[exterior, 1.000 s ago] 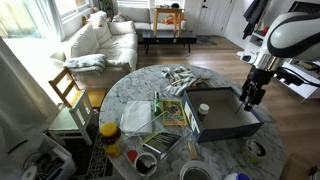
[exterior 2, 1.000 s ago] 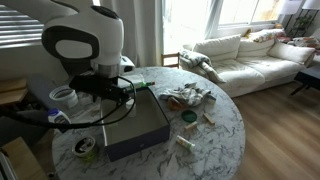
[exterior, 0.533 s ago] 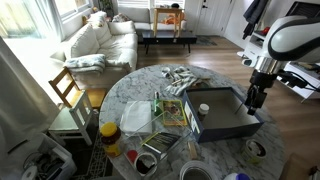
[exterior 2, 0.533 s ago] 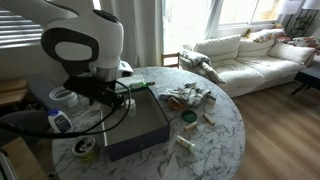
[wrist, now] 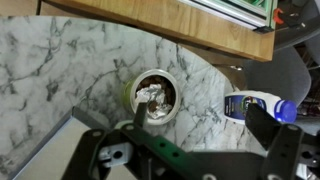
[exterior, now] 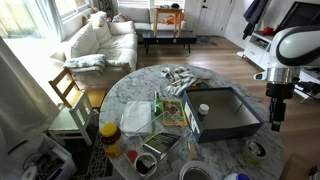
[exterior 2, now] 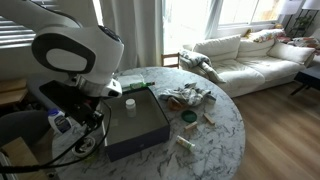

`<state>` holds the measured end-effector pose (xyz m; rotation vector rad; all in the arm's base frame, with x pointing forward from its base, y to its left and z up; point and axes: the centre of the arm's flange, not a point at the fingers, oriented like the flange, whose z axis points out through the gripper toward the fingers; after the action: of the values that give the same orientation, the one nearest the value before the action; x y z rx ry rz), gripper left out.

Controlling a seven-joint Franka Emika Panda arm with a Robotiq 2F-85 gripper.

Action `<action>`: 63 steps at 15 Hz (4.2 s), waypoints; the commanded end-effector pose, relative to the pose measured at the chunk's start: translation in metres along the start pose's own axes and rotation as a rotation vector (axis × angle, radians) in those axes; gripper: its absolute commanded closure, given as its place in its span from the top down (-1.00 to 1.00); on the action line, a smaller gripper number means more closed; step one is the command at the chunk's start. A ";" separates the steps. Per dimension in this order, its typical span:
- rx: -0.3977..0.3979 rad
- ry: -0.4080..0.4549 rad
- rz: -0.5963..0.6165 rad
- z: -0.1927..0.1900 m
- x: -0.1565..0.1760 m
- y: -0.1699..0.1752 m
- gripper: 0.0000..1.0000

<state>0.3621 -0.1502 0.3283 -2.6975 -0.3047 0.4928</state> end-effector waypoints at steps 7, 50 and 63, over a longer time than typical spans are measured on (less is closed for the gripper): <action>0.017 -0.064 0.056 0.084 -0.018 0.003 1.00; -0.047 -0.062 0.039 0.070 -0.015 0.025 -0.94; -0.115 0.179 0.185 -0.051 0.038 0.036 -0.94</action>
<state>0.3922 -0.1751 0.3550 -2.8449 -0.2092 0.4142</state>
